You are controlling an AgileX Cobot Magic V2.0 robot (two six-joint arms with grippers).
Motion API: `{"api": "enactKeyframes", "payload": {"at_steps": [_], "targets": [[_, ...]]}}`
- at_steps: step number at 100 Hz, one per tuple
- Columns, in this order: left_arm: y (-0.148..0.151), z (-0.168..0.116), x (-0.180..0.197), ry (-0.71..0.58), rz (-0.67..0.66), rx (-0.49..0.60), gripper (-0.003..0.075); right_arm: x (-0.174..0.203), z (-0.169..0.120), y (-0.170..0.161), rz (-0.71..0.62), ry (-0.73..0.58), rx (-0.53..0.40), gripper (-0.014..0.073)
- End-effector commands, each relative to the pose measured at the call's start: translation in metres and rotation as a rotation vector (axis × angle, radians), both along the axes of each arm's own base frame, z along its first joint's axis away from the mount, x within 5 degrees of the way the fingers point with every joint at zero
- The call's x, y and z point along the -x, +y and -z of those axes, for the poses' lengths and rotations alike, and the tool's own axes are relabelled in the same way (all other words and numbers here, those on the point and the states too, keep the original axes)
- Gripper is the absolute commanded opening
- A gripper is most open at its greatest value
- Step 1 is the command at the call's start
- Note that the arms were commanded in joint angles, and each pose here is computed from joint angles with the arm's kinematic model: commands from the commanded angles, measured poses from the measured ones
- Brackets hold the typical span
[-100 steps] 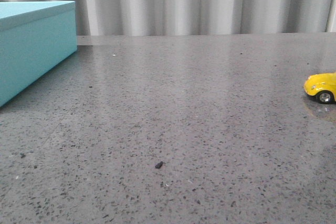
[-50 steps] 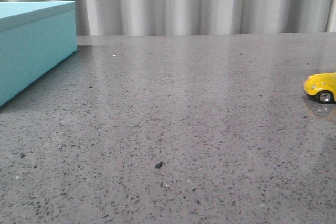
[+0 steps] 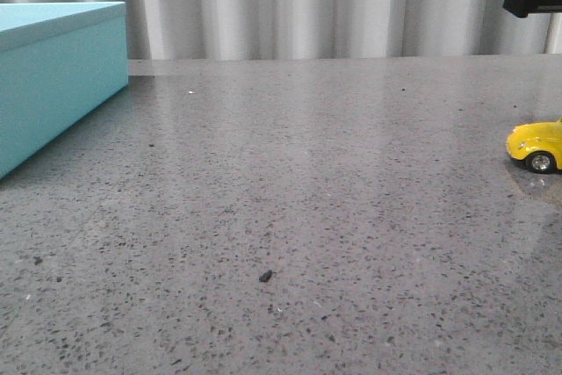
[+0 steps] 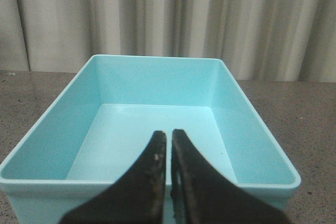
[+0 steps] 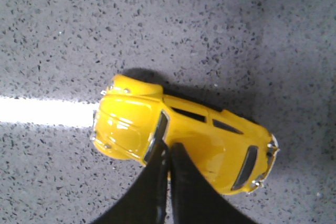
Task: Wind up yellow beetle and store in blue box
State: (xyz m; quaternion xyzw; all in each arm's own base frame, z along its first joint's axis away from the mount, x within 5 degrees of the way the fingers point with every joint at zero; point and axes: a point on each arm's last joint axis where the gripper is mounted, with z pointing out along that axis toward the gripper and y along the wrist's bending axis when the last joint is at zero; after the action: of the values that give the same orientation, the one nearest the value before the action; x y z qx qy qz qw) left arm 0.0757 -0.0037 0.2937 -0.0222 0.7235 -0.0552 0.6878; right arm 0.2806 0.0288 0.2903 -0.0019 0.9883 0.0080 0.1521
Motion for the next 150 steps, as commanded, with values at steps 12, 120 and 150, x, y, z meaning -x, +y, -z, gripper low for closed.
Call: {"api": "enactKeyframes", "payload": {"at_steps": [12, 120, 150], "targets": [[-0.001, -0.018, -0.001, -0.102, 0.010, 0.021, -0.0021, 0.000, -0.014, -0.006, -0.011, -0.055, 0.069, -0.0041], [-0.001, -0.022, -0.001, -0.147, 0.011, 0.017, -0.0021, -0.006, 0.001, -0.052, 0.117, 0.040, 0.202, -0.0041], [-0.001, -0.022, -0.001, -0.147, 0.011, 0.017, -0.0021, -0.002, 0.000, -0.078, 0.189, 0.054, 0.244, -0.0041]]}}
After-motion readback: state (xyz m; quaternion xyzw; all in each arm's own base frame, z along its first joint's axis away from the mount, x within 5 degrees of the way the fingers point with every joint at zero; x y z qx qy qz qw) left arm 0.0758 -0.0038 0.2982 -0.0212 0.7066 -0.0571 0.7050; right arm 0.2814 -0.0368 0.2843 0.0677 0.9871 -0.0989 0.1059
